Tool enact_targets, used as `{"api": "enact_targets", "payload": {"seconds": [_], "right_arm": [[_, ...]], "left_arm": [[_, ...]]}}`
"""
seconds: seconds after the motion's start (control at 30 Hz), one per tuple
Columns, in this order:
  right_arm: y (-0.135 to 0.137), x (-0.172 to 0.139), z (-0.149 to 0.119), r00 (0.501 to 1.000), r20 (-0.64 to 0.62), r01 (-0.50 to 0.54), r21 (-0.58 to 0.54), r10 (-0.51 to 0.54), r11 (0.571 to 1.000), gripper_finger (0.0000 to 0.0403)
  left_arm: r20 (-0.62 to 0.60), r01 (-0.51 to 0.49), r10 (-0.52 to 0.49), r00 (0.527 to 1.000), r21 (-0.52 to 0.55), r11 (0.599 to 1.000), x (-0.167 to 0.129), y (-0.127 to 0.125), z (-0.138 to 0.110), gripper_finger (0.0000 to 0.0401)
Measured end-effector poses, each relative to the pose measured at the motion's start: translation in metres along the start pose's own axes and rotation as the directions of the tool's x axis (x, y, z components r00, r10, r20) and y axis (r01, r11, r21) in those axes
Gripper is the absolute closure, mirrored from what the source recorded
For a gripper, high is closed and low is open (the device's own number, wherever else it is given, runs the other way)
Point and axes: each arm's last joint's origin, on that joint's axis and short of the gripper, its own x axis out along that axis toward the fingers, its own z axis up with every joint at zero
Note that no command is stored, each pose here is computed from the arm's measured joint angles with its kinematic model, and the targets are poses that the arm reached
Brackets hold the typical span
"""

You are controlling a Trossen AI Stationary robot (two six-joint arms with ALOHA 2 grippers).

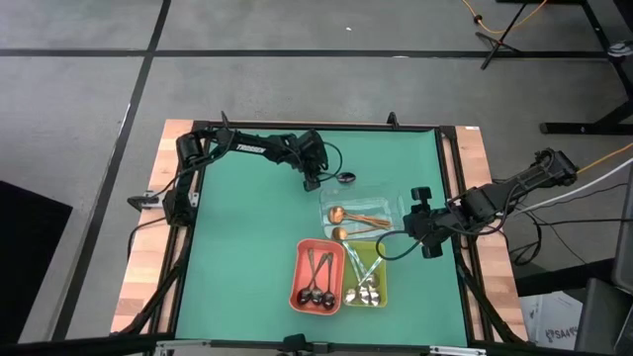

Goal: Sort silverware by color (type)
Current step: Put the black spoon into the orange bin

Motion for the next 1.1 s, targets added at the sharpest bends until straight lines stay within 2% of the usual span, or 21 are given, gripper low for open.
{"api": "enact_targets", "payload": {"seconds": [0.27, 0.43, 0.63, 0.87, 1.1], "right_arm": [[0.000, 0.000, 0.000, 1.000, 0.000, 0.001, 0.000, -0.001, 1.000, 0.0278], [0.000, 0.000, 0.000, 1.000, 0.001, 0.000, 0.000, 0.000, 1.000, 0.0278], [-0.001, 0.000, 0.000, 1.000, 0.006, 0.024, 0.000, -0.024, 1.000, 0.0278], [-0.002, 0.000, 0.000, 0.999, 0.011, 0.050, 0.000, -0.050, 0.999, 0.0278], [-0.001, 0.000, 0.000, 0.999, 0.010, 0.049, 0.000, -0.049, 0.999, 0.0278]], "left_arm": [[-0.020, -0.006, 0.007, 1.000, 0.052, 0.999, 0.001, -0.001, -0.002, 0.0326], [-0.032, 0.000, 0.003, 0.999, 0.096, 0.995, 0.001, -0.001, -0.003, 0.0360], [-0.040, 0.001, 0.003, 0.999, 0.096, 0.995, 0.002, -0.001, -0.004, 0.0392], [-0.040, 0.006, -0.002, 0.999, 0.096, 0.995, 0.002, -0.002, -0.004, 0.0393], [-0.047, 0.002, 0.001, 0.999, 0.060, 0.998, -0.012, -0.005, -0.002, 0.0393]]}}
